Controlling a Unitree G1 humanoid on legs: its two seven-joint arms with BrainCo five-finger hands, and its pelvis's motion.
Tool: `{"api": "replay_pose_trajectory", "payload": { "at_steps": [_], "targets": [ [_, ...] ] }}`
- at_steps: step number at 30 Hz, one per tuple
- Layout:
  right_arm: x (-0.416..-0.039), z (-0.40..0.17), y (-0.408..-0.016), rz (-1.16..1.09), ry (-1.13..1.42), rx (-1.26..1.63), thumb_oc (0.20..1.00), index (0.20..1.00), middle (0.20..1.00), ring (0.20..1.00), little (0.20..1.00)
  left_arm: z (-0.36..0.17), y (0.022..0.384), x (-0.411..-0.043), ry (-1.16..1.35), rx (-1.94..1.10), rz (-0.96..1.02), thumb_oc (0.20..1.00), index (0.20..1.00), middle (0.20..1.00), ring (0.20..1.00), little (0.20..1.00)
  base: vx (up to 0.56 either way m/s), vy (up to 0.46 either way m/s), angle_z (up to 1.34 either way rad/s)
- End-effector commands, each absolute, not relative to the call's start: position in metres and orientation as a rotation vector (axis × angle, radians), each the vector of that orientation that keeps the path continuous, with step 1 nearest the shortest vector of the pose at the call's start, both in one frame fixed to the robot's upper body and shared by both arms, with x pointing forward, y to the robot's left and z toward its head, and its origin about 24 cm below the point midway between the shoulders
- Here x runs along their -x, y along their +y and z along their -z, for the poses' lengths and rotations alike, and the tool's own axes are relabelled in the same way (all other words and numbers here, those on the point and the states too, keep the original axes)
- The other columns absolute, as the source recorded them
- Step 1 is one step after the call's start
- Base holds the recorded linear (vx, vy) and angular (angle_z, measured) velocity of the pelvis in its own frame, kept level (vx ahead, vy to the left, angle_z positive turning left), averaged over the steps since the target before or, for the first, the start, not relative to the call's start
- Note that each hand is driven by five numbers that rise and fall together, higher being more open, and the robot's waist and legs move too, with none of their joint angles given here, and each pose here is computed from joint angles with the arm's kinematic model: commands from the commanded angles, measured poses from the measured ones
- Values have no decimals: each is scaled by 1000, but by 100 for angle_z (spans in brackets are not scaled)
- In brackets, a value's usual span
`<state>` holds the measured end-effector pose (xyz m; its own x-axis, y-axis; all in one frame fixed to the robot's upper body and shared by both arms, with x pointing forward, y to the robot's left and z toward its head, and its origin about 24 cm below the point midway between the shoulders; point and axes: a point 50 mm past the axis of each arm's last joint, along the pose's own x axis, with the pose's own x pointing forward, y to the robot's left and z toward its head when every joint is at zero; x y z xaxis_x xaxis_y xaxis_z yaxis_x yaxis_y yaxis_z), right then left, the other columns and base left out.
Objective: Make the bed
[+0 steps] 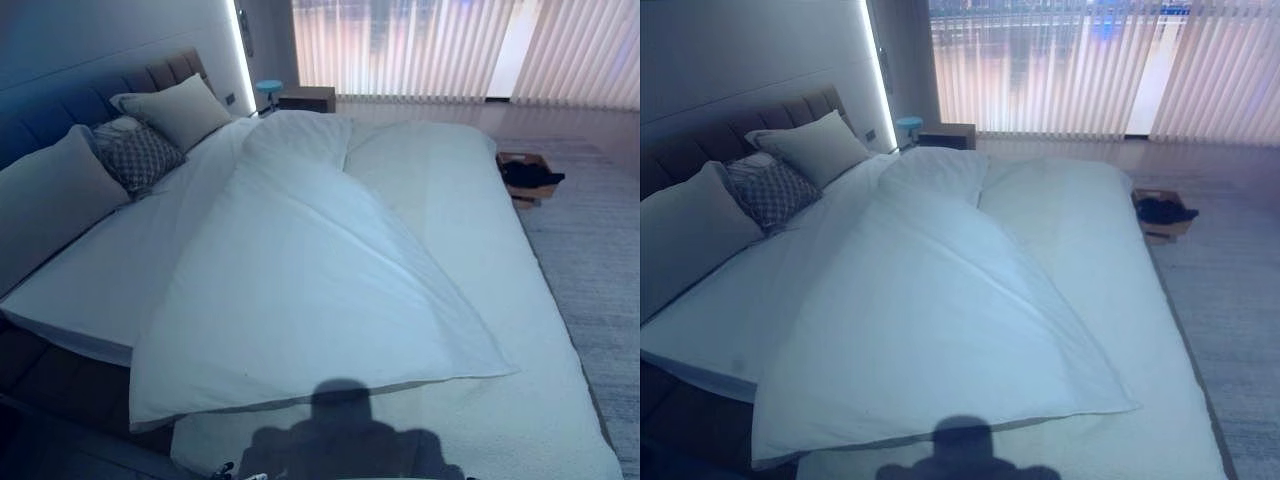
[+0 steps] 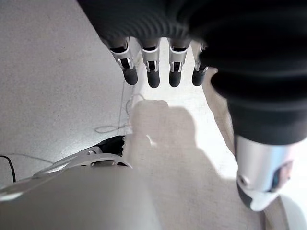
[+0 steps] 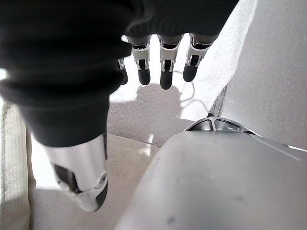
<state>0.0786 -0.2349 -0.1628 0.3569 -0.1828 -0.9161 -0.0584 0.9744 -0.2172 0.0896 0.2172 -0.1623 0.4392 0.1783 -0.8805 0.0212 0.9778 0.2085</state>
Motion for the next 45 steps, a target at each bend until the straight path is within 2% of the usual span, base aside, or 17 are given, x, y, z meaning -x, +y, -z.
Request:
{"api": "replay_pose_trajectory", "payload": {
  "at_steps": [1,5,10,14,22,29,37,45],
  "targets": [
    [-109,158,-227,52,1133,225,1000,1000,1000,1000,1000,154,225,-117,1027,-237,-91,1000,1000,1000,1000,1000,0,0,0],
    [-106,159,-226,57,1140,217,1000,1000,1000,1000,1000,155,227,-114,1042,-219,-118,1000,1000,1000,1000,1000,10,-1,0],
    [-121,154,-223,83,1063,170,1000,1000,1000,1000,1000,151,225,-123,981,-17,-255,1000,1000,1000,1000,1000,34,-2,-1],
    [-157,136,-213,67,877,113,1000,1000,1000,1000,1000,135,213,-153,788,229,-298,1000,1000,1000,1000,1000,8,0,0],
    [-219,86,-183,-40,559,-12,1000,1000,1000,1000,1000,86,176,-207,491,581,-166,1000,1000,1000,1000,1000,-27,-6,-1],
    [-249,63,-155,-81,453,-91,1000,1000,1000,1000,1000,78,151,-234,482,599,-131,1000,1000,1000,1000,1000,-106,-18,-3],
    [-297,14,-124,-23,267,-291,1000,1000,1000,1000,1000,32,112,-286,357,534,-14,1000,1000,1000,1000,1000,-141,-14,0],
    [-311,-13,-120,93,155,-414,1000,1000,1000,1000,1000,2,97,-300,261,570,9,1000,1000,1000,1000,1000,-75,-5,13]
  ]
}}
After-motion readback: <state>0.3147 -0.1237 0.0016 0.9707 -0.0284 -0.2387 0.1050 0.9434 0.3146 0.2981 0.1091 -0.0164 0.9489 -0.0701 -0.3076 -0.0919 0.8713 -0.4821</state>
